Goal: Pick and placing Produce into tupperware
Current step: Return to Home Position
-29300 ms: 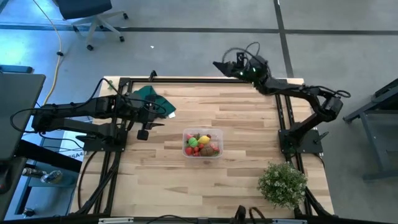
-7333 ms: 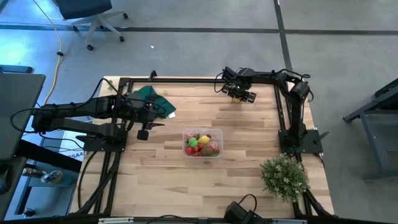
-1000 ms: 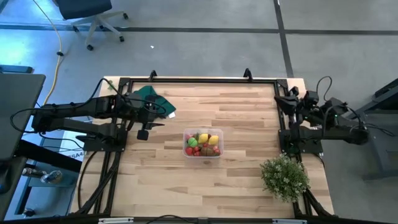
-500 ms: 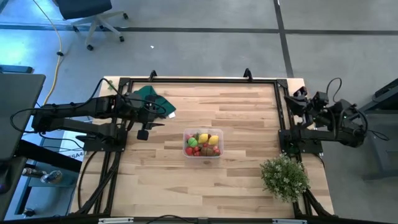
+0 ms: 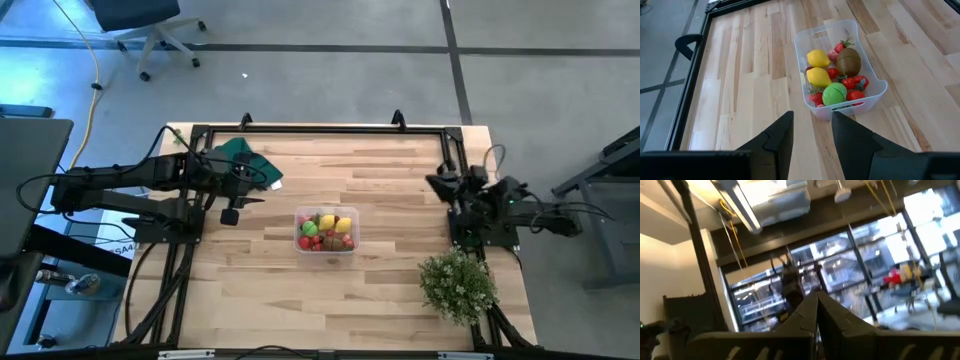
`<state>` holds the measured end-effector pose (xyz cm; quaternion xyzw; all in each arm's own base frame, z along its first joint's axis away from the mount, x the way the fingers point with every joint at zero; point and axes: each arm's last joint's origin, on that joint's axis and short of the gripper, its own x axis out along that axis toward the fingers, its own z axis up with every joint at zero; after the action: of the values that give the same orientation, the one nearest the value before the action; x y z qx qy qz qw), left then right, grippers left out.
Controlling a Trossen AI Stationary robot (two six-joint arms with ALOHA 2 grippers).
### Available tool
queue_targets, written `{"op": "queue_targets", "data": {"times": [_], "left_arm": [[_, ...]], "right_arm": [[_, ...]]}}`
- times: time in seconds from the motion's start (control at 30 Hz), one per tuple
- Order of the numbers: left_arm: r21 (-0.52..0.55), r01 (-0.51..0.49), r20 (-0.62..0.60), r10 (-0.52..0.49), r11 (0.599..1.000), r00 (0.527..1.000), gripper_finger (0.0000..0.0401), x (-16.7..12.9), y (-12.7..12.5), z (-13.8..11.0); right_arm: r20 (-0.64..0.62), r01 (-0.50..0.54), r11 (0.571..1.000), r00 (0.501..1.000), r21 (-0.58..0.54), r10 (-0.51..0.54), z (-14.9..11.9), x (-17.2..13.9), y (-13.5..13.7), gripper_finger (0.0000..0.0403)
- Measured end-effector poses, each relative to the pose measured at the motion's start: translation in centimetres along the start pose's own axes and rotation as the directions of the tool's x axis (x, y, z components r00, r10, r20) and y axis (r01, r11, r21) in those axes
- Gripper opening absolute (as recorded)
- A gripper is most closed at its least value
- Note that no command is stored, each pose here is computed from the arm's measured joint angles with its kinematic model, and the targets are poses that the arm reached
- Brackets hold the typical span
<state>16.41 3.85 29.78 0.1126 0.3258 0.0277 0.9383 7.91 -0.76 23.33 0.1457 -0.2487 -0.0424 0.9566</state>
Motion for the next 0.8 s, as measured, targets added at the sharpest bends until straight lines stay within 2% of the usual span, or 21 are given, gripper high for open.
{"op": "queue_targets", "data": {"times": [0.1,0.3,0.4,0.5,0.8], "left_arm": [[0.0,0.0,0.0,0.0,1.0,1.0,0.0122,0.0,0.0,0.0],[0.0,0.0,0.0,0.0,1.0,1.0,0.0122,0.0,0.0,0.0],[0.0,0.0,0.0,0.0,1.0,1.0,0.0122,0.0,0.0,0.0],[0.0,0.0,0.0,0.0,1.0,1.0,0.0122,0.0,0.0,0.0],[0.0,0.0,0.0,0.0,1.0,1.0,0.0122,0.0,0.0,0.0]], "right_arm": [[-0.048,0.016,0.999,0.999,0.041,-0.014,-1.8,-0.3,-0.6,0.0],[-0.151,0.067,0.997,0.987,0.047,-0.059,-3.7,-0.6,-1.2,0.0],[-0.255,0.157,0.983,0.958,0.092,-0.129,-4.7,-0.8,-1.7,0.0],[-0.379,0.261,0.962,0.901,0.083,-0.212,-6.0,-1.3,-2.2,0.0],[-0.412,0.278,0.958,0.882,0.069,-0.227,-6.3,-1.3,-2.3,0.0]]}}
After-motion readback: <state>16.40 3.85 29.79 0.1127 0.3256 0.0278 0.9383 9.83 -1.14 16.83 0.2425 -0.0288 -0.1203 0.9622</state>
